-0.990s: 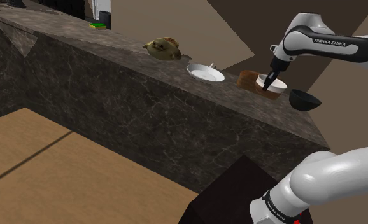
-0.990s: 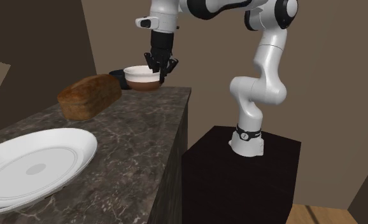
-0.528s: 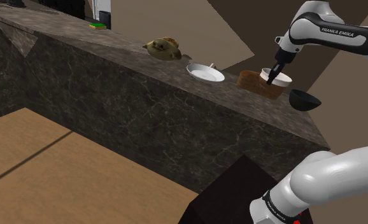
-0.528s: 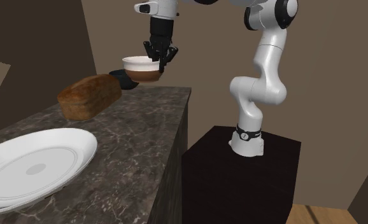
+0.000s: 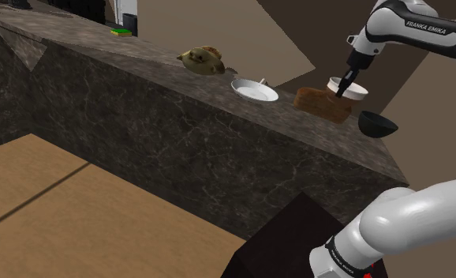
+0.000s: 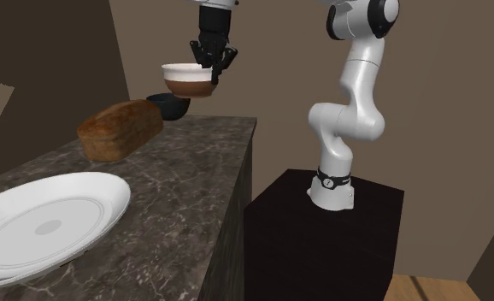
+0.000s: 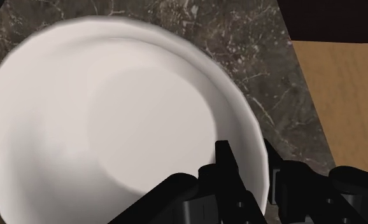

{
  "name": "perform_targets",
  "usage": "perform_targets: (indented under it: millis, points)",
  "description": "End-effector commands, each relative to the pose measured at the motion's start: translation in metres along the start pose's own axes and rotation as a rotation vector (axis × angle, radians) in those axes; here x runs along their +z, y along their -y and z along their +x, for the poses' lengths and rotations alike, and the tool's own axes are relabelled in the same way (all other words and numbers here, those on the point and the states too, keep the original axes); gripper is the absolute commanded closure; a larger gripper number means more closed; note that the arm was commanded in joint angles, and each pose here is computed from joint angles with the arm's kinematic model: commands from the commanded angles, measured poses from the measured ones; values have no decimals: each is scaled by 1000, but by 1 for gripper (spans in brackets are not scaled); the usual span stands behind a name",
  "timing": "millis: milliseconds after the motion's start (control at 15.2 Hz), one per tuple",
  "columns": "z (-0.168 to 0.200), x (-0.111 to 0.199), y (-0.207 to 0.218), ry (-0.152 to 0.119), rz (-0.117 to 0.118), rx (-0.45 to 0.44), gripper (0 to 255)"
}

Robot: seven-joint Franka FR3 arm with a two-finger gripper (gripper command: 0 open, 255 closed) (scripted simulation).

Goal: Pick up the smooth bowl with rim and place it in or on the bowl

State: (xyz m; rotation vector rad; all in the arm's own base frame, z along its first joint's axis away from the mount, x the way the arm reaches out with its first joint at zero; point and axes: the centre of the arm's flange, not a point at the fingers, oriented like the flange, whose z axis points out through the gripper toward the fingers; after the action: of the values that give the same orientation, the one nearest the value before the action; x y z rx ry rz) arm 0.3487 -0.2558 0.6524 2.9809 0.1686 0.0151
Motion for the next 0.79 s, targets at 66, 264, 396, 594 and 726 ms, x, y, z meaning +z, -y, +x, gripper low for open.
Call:
perform_targets:
  millis: [66, 264, 396, 594, 726]
  points:
    - [-17, -1, -28, 0, 0, 0, 255]
    - [-38, 2, -62, 0, 0, 0, 255]
    - [-52, 5, -84, 0, 0, 0, 255]
    - [-73, 8, -117, 0, 0, 0, 255]
    - [-87, 10, -140, 0, 0, 0, 255]
